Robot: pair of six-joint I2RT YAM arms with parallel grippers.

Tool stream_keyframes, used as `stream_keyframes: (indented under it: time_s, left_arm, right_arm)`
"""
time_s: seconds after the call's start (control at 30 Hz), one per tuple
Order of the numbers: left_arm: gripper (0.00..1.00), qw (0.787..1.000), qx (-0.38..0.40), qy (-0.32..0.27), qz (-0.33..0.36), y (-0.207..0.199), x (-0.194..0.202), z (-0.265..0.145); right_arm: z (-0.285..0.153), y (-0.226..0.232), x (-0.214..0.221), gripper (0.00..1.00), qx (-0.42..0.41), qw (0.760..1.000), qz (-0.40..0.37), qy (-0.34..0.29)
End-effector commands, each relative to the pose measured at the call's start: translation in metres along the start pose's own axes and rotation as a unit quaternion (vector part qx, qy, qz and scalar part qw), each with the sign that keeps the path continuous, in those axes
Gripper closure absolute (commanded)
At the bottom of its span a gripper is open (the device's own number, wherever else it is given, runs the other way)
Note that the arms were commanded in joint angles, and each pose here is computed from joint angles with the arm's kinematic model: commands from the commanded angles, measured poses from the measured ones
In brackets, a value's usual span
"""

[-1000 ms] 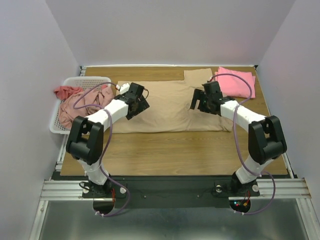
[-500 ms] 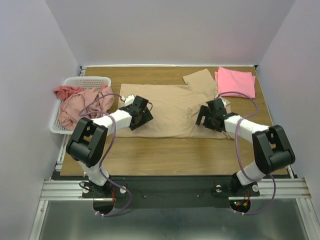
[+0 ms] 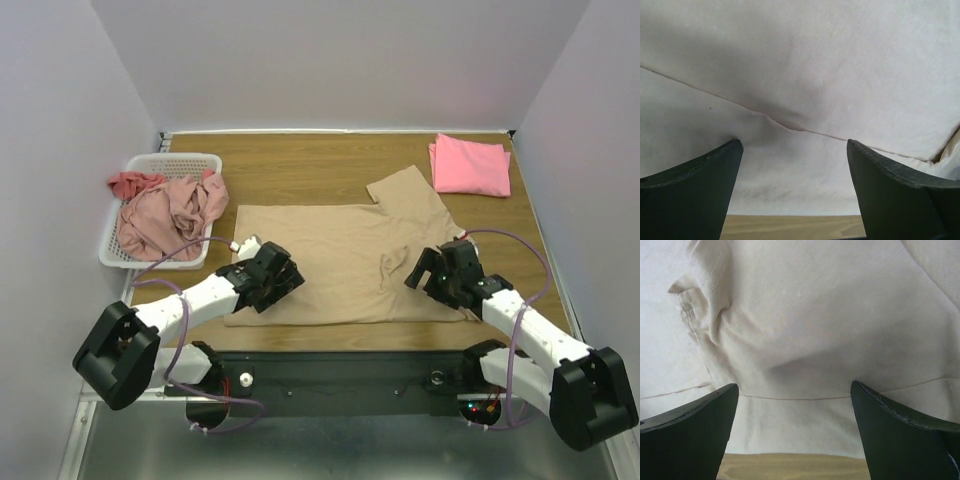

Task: Fold and stack the t-shirts
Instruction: Fold the tshirt

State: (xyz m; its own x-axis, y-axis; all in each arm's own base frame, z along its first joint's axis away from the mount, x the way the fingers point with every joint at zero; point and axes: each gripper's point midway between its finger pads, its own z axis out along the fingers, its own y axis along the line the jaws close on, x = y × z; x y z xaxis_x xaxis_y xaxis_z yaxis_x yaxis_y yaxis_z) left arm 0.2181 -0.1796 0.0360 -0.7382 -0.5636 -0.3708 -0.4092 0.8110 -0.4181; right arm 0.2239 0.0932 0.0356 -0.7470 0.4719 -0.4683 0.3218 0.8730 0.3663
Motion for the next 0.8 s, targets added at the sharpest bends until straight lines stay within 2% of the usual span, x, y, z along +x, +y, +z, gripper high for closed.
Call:
stream_keyframes:
  time_s: [0.0,0.13,0.27,0.33,0.4,0.43,0.47,0.73,0.77]
  left_arm:
    - [0.01,0.998,-0.045,0.032,-0.014,0.029,0.020,-0.011]
    - [0.01,0.999,-0.038,0.010,-0.007,0.017,0.008,-0.020]
    - [0.01,0.996,-0.054,-0.071,0.007,-0.017,-0.044,-0.043]
    - [0.01,0.993,-0.050,-0.106,0.017,-0.042,-0.070,-0.059]
    - [0.01,0.987,-0.083,-0.138,0.015,-0.046,-0.095,-0.056]
    - [0.01,0.986,-0.077,-0.150,0.019,-0.060,-0.111,-0.063]
    - [0.02,0.981,-0.109,-0.157,0.015,-0.053,-0.125,-0.052]
    - [0.01,0.968,-0.174,-0.183,0.007,-0.067,-0.211,-0.022]
    - [0.01,0.966,-0.193,-0.174,0.013,-0.062,-0.211,-0.008]
  right_arm:
    - [-0.014,-0.005,0.022,0.00,-0.003,0.999,0.022,0.043]
    - [-0.028,0.010,-0.004,0.00,-0.013,1.000,0.012,0.010]
    - [-0.049,0.046,-0.063,0.00,-0.036,0.998,-0.007,-0.058]
    - [-0.048,0.051,-0.083,0.00,-0.015,0.997,-0.013,-0.080]
    - [-0.058,0.069,-0.109,0.00,-0.026,0.994,-0.016,-0.105]
    - [-0.053,0.072,-0.116,0.00,-0.015,0.994,-0.022,-0.105]
    - [-0.058,0.081,-0.129,0.00,-0.020,0.992,-0.023,-0.119]
    - [-0.037,0.097,-0.167,0.00,0.023,0.989,-0.053,-0.135]
    - [-0.035,0.098,-0.169,0.00,0.025,0.989,-0.056,-0.135]
